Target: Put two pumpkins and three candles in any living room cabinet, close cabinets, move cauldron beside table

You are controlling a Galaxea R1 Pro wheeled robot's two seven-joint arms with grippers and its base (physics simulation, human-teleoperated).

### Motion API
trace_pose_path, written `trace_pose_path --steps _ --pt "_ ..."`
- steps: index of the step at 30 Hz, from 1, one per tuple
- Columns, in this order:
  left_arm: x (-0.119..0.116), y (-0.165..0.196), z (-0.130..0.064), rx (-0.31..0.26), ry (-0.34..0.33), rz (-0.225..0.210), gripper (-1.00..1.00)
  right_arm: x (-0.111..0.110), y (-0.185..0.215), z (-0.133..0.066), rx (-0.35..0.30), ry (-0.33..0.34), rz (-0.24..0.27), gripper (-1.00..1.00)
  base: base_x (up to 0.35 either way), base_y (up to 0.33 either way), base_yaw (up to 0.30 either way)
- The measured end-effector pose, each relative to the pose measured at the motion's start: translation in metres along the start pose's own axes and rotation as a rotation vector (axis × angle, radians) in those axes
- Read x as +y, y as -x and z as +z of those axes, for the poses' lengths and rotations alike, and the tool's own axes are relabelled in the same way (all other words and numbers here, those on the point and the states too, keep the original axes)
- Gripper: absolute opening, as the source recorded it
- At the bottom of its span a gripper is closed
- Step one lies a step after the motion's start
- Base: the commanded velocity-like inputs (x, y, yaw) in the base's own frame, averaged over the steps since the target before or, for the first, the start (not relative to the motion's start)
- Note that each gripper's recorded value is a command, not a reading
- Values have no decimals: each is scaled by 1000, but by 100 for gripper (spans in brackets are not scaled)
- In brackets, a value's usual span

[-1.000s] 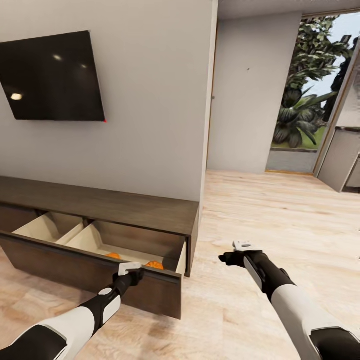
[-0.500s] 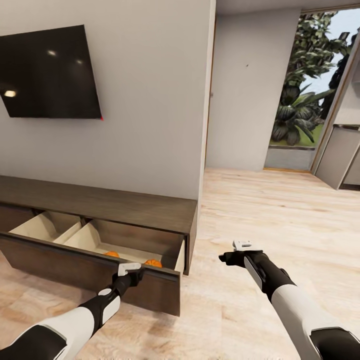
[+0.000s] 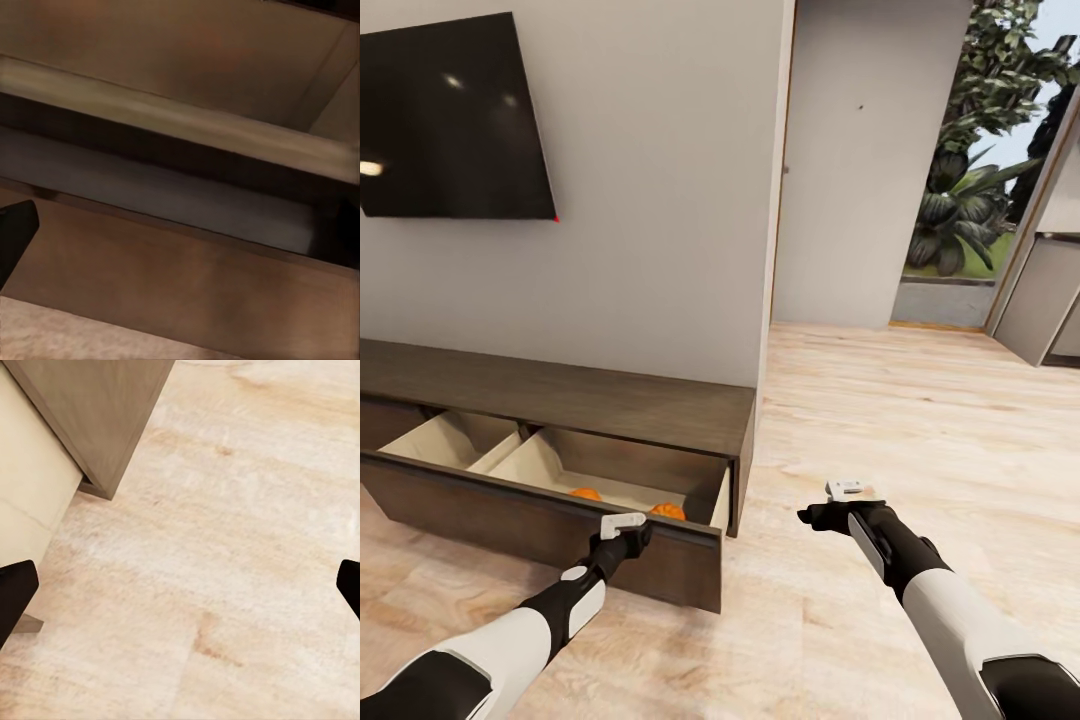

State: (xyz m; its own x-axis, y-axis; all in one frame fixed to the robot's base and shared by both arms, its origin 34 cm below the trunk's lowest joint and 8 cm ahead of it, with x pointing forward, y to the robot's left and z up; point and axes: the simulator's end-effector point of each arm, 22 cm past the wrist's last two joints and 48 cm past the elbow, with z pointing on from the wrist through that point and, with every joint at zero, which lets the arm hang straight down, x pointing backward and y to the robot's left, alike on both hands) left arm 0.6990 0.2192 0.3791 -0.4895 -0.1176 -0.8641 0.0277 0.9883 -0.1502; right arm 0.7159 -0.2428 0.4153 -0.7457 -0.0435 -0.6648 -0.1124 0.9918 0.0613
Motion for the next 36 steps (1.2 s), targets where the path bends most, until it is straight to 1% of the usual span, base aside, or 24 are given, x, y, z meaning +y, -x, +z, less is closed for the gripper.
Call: trace_pose_path --steps 4,10,13,21,24,28,30,36 --pt "0 0 0 0 -2 5 100 0 0 0 0 0 0 100 35 0 0" --pt "-3 0 0 0 -13 17 100 0 1 -1 -2 2 2 100 278 0 0" --pt "-2 0 0 0 -10 14 100 0 1 0 -2 2 2 100 169 0 0" --pt "-2 0 0 1 -9 11 100 0 1 0 -2 2 2 100 38 0 0" --pt "-3 0 0 1 -12 12 100 0 1 0 -2 2 2 100 202 0 0" --pt "-3 0 0 0 -12 16 100 2 1 -1 -2 9 2 100 313 0 0" --pt "-3 0 0 1 -11 11 100 6 1 -1 -2 30 2 100 239 0 0" --pt "-2 0 0 1 -10 13 100 9 1 -1 -2 44 3 100 44 0 0"
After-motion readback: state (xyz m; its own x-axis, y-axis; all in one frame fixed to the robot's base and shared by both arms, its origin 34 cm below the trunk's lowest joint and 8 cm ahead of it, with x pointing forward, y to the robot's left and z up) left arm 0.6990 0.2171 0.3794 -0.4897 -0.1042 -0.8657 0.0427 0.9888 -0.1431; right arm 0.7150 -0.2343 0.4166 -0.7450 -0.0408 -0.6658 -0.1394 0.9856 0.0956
